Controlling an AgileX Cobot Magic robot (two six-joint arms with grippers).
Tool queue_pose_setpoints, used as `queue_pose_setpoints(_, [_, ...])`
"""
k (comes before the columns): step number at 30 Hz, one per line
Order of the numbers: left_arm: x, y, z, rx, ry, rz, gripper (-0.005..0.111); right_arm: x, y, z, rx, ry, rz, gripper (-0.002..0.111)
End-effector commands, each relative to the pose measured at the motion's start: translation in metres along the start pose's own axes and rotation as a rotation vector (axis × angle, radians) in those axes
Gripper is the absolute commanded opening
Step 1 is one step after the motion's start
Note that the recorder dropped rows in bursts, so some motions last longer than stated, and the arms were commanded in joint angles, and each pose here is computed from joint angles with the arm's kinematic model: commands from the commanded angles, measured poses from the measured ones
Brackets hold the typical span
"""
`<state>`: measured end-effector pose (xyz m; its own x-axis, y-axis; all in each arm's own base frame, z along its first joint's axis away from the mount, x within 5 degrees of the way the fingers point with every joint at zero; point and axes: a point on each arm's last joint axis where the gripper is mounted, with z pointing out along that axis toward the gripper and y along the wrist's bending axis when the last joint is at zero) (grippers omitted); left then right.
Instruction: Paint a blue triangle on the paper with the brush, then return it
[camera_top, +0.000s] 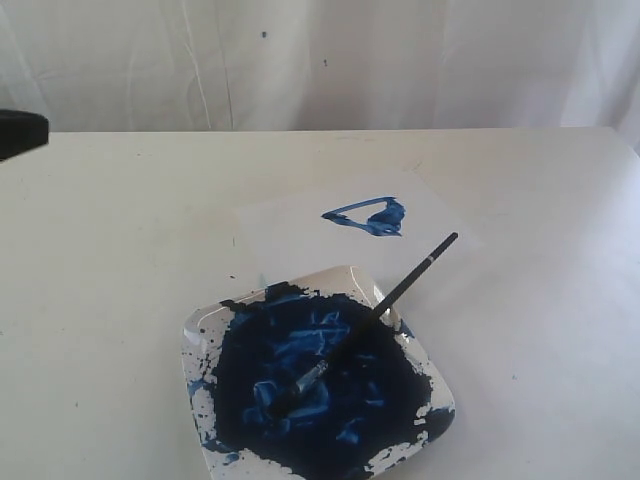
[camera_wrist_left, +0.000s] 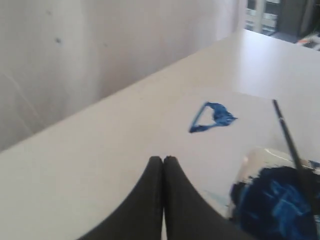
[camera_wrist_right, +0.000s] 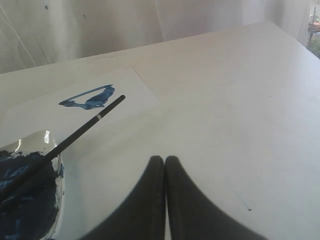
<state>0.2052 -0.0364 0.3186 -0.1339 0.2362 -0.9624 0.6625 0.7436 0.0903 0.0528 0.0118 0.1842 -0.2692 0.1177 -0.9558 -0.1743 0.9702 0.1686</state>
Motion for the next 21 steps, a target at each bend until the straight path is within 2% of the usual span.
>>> queue_pose_setpoints(1, [-0.023,-0.01,-0.03,-0.186,-0.078,0.125,0.0,0.0,0.0,0.0,-0.004,-0.014,0.005,0.0])
queue_pose_setpoints(4, [-0.044,-0.032,-0.065,-0.318,-0.188,0.231,0.0,0.0,0.0,0.0,-0.004,-0.014,0.005,0.0])
queue_pose_setpoints(7, [-0.056,-0.053,-0.092,-0.388,-0.28,0.307,0.0,0.0,0.0,0.0,-0.004,-0.014,0.005,0.0])
queue_pose_setpoints(8, [-0.059,-0.061,-0.101,-0.398,-0.323,0.285,0.0,0.0,0.0,0.0,-0.004,-0.014,0.005,0.0])
queue_pose_setpoints(9, [-0.062,-0.07,-0.112,-0.412,-0.38,0.222,0.0,0.0,0.0,0.0,-0.004,-0.014,0.005,0.0])
queue_pose_setpoints(11, [-0.064,-0.075,-0.121,-0.421,-0.445,0.084,0.0,0.0,0.0,0.0,-0.004,-0.014,0.005,0.0])
queue_pose_setpoints(15, [-0.065,-0.076,-0.127,-0.39,-0.541,-0.235,0.0,0.0,0.0,0.0,-0.004,-0.014,0.005,0.0])
queue_pose_setpoints(17, [-0.064,-0.076,-0.126,-0.367,-0.552,-0.265,0.0,0.0,0.0,0.0,-0.004,-0.014,0.005,0.0])
queue_pose_setpoints(19, [-0.063,-0.076,-0.124,-0.323,-0.594,-0.349,0.0,0.0,0.0,0.0,-0.004,-0.014,0.005,0.0])
queue_pose_setpoints(21, [-0.061,-0.074,-0.123,-0.274,-0.661,-0.481,0.0,0.0,0.0,0.0,-0.004,-0.014,0.005,0.0])
